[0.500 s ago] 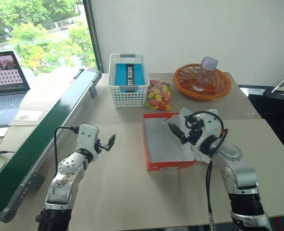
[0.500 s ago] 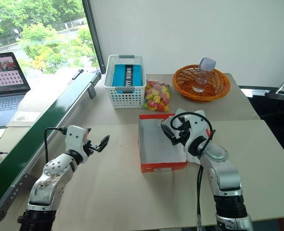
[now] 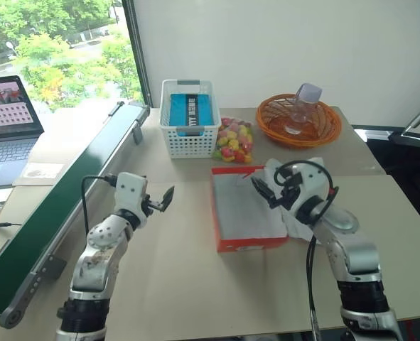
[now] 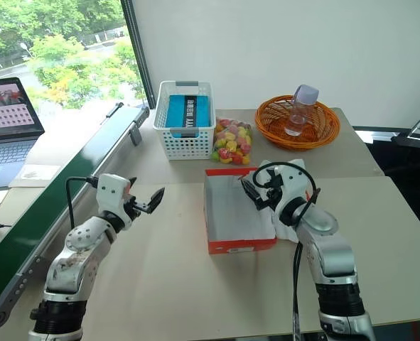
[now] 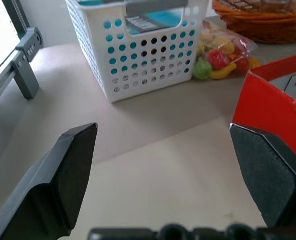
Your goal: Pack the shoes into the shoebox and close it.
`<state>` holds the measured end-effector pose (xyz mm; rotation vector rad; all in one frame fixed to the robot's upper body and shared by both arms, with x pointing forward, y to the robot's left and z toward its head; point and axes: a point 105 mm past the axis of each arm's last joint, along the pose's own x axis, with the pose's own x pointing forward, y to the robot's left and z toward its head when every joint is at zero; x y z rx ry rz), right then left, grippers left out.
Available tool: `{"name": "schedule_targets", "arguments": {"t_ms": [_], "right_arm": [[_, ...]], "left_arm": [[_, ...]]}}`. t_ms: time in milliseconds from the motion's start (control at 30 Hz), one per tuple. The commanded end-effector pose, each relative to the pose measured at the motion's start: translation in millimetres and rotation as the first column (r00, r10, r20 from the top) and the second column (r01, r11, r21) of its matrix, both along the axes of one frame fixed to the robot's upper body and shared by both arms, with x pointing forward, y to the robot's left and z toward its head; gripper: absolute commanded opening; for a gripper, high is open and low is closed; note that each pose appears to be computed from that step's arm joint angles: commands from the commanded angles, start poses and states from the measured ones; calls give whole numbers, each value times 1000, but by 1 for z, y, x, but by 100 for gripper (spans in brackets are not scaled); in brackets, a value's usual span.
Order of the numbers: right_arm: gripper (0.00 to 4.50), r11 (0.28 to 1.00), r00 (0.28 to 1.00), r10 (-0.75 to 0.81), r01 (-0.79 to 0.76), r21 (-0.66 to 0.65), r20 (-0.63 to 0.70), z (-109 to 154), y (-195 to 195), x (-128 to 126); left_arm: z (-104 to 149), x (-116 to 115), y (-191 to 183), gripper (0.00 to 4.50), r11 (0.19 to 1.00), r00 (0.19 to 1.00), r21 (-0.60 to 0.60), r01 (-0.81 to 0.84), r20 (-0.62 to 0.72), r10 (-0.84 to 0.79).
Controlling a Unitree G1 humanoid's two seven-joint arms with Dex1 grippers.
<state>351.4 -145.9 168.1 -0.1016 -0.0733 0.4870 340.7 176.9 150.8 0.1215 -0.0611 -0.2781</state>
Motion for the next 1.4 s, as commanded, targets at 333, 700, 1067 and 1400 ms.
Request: {"name": "schedule_targets", "arguments": {"t_ms": [333, 700, 1067, 1400], "right_arm": [[447, 918, 909, 395, -395, -27, 131, 53, 70, 21], [447, 781, 780, 623, -618, -87, 54, 29, 114, 10], [447, 832, 836, 549, -546, -103, 8, 22, 102, 9], [447, 882, 887, 462, -456, -121, 22, 31, 86, 6]], "left_arm": [[54, 10, 119, 450, 894, 889, 7, -448, 107, 445], [30, -28, 144, 450, 935, 938, 85, -344, 5, 345], [31, -35, 162, 450, 936, 941, 110, -335, -15, 339], [37, 25, 157, 450, 945, 947, 90, -315, -35, 319]]}}
